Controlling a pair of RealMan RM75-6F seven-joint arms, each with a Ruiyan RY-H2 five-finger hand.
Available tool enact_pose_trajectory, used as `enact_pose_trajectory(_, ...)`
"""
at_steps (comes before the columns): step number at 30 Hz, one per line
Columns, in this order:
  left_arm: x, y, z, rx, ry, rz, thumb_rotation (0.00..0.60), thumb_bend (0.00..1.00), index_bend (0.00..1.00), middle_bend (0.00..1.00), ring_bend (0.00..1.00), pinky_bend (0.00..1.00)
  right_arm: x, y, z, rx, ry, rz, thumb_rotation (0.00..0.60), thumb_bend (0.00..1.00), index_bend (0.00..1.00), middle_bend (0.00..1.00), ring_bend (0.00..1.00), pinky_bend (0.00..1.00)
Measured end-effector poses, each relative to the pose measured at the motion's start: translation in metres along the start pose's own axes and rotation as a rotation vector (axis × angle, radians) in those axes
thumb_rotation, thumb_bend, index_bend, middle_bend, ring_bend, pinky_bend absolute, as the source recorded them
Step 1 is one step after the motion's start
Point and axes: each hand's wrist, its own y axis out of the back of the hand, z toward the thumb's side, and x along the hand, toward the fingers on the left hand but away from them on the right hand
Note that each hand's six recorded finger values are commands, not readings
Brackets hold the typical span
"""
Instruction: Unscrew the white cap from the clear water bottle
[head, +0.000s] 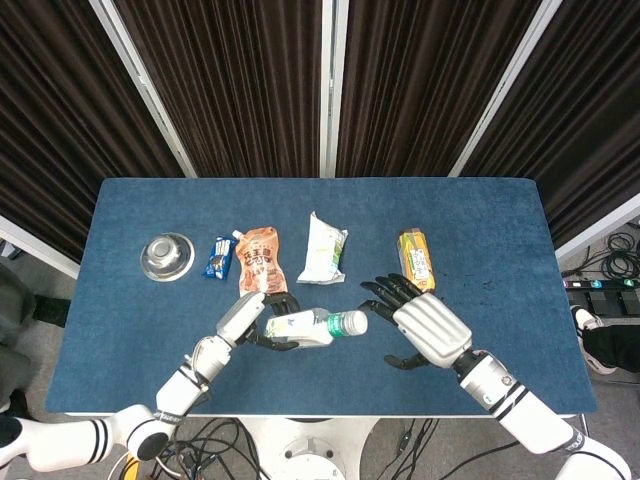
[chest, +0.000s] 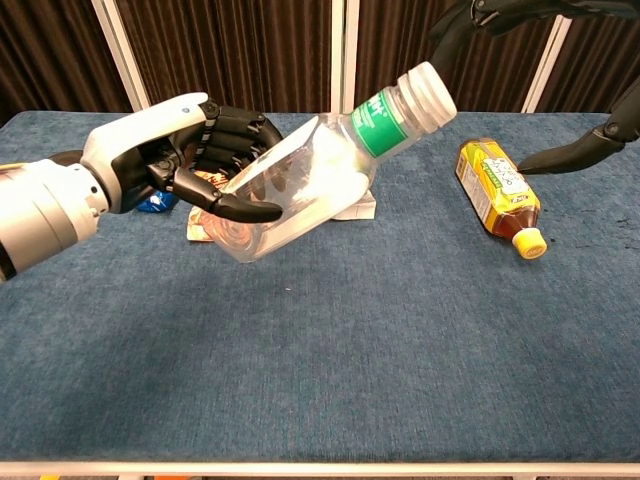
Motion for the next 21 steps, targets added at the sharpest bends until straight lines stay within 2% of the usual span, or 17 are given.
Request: enact_pose_trajectory(21, 0.001, -0.001, -0.003, 0.002, 0.010, -0.005, 0.600, 0.21, 0.66, 0.58, 0.50, 0.55, 0.003, -0.002, 0.012, 0.015, 0.039, 0.001, 0.600, 0.10, 0.21, 0.05, 0.00, 0.00)
